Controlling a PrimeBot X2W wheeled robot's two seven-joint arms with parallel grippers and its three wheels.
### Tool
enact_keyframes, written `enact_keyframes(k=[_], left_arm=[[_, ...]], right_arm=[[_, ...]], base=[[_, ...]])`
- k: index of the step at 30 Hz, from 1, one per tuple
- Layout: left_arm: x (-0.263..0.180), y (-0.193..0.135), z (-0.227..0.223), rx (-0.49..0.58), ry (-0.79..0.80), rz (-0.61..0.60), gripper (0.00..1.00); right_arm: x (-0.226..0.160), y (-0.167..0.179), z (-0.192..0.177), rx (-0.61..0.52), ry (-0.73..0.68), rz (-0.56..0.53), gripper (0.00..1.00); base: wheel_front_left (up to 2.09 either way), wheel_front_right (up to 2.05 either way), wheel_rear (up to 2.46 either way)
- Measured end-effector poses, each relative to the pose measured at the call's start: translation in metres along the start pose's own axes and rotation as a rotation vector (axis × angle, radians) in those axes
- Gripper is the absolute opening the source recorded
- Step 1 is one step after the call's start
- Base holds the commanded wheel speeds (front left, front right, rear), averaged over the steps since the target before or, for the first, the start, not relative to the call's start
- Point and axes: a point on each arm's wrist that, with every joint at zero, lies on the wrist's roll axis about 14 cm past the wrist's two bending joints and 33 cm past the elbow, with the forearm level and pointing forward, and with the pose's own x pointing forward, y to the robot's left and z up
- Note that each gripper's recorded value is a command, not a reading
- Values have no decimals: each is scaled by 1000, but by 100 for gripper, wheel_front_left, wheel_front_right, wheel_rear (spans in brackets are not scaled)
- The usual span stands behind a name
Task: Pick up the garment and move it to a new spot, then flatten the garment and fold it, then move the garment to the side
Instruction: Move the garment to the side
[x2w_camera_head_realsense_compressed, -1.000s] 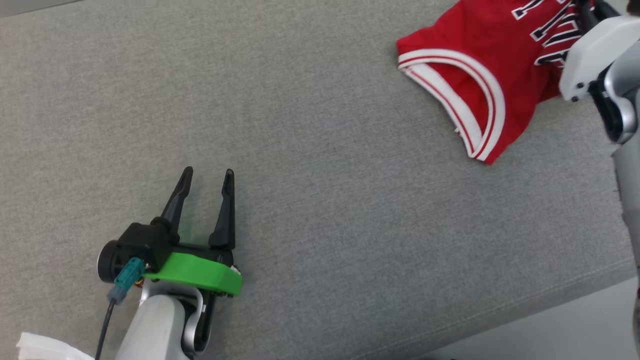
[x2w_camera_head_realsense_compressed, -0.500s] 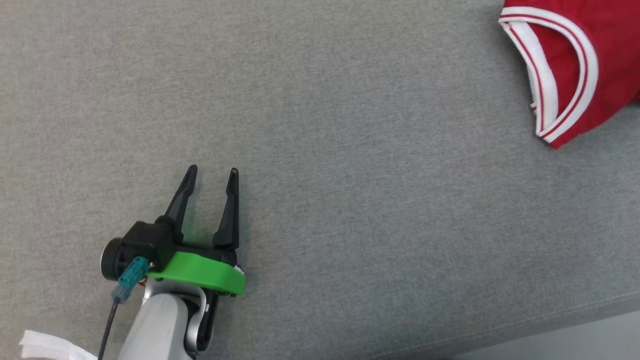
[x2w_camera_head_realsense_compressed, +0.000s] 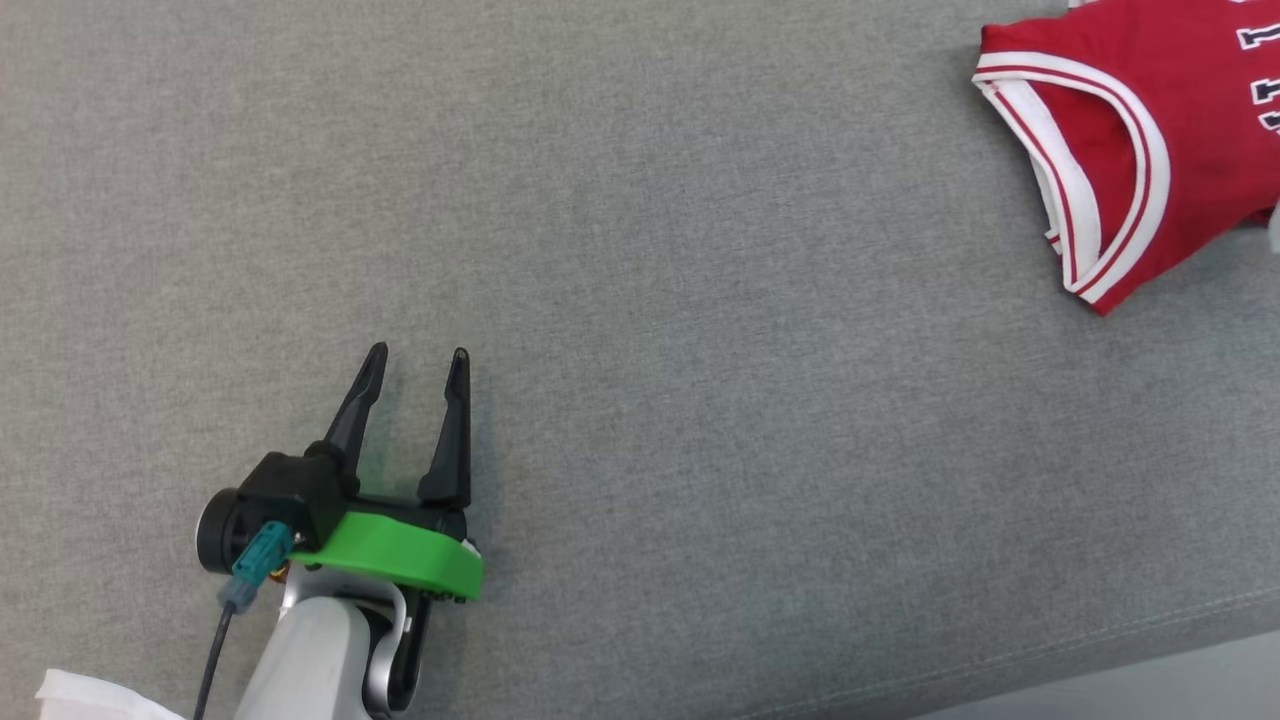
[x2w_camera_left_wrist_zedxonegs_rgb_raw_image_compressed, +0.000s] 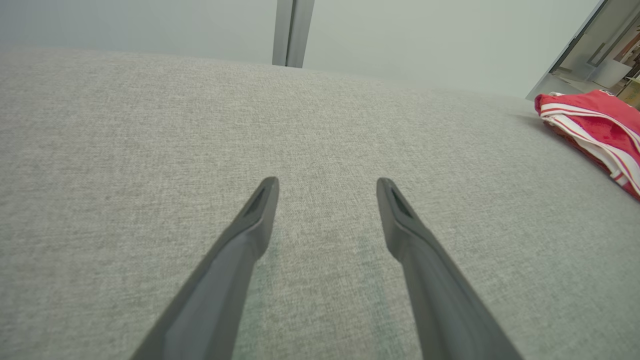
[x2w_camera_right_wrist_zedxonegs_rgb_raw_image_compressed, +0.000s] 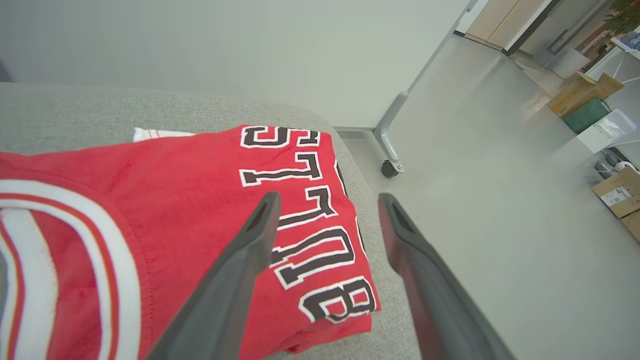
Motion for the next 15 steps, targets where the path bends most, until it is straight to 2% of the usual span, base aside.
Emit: enact_keyframes(k=[8,15], left_arm=[[-3,0,25,17,-61,9,100],[-18,9,58,7,-147,64,100]], right_arm=[[-13,30,57,5,-207,84,100],[-38,65,103,78,-376,177,100]], base=[[0,0,0],[0,0,0]])
